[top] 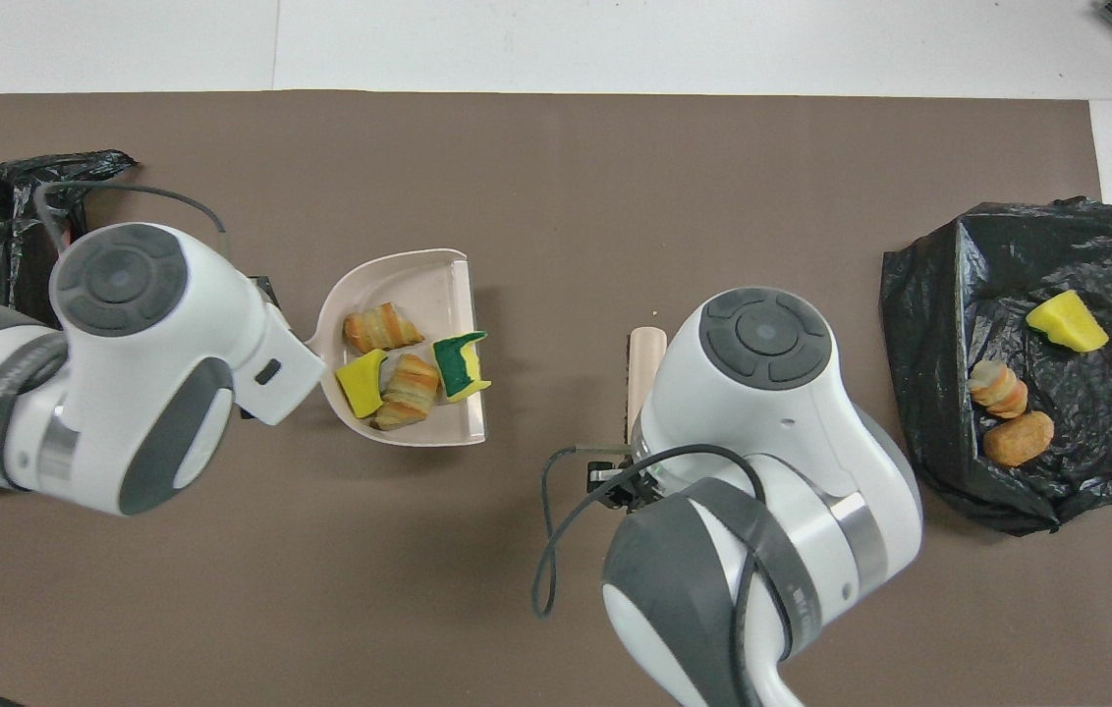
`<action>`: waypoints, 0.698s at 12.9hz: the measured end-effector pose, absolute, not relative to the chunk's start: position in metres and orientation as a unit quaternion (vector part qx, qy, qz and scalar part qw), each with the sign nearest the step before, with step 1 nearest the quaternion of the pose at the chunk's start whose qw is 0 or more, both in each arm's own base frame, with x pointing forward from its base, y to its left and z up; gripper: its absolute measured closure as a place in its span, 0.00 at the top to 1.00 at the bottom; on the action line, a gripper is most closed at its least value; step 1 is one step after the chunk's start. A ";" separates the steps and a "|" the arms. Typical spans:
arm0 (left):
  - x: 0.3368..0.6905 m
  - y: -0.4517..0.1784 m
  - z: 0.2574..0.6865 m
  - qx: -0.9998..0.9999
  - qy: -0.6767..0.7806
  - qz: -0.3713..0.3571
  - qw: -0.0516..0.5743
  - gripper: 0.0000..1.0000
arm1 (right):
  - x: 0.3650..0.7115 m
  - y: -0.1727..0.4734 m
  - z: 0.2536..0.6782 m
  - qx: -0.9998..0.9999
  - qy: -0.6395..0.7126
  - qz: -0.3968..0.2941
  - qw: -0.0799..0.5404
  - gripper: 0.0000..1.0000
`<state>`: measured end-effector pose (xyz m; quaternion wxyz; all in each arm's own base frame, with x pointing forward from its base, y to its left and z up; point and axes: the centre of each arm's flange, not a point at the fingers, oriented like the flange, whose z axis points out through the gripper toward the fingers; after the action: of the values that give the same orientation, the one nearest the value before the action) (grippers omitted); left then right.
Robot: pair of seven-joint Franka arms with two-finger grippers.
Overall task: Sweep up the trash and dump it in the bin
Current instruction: 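Carry the loaded dustpan to the black bag with the left gripper, then tip the dustpan over the black bag with the left gripper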
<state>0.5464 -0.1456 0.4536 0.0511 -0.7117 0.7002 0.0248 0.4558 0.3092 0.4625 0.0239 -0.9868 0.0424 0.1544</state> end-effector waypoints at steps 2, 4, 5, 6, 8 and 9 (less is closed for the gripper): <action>0.553 -0.073 0.479 -0.716 0.697 0.013 0.037 0.32 | 0.434 0.346 0.451 -0.988 0.026 0.148 0.026 0.26; 0.559 0.004 0.495 -0.740 0.672 -0.005 0.026 0.32 | 0.405 0.383 0.419 -0.988 0.002 0.157 0.010 0.26; 0.559 0.047 0.501 -0.760 0.649 -0.016 0.021 0.32 | 0.389 0.396 0.401 -0.986 -0.008 0.167 -0.004 0.26; 0.556 0.085 0.507 -0.772 0.634 -0.024 0.022 0.32 | 0.377 0.400 0.386 -0.984 -0.014 0.178 -0.016 0.26; 0.548 0.148 0.518 -0.785 0.618 -0.032 0.032 0.32 | 0.362 0.393 0.366 -0.983 -0.015 0.181 -0.023 0.26; 0.543 0.179 0.525 -0.785 0.618 -0.035 0.039 0.32 | 0.357 0.388 0.358 -0.984 -0.012 0.176 -0.022 0.26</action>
<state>0.5432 0.1785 0.5252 0.0395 -0.7847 0.6177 -0.0346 0.3572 0.3881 0.3579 -0.0215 -0.9841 -0.0119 0.1759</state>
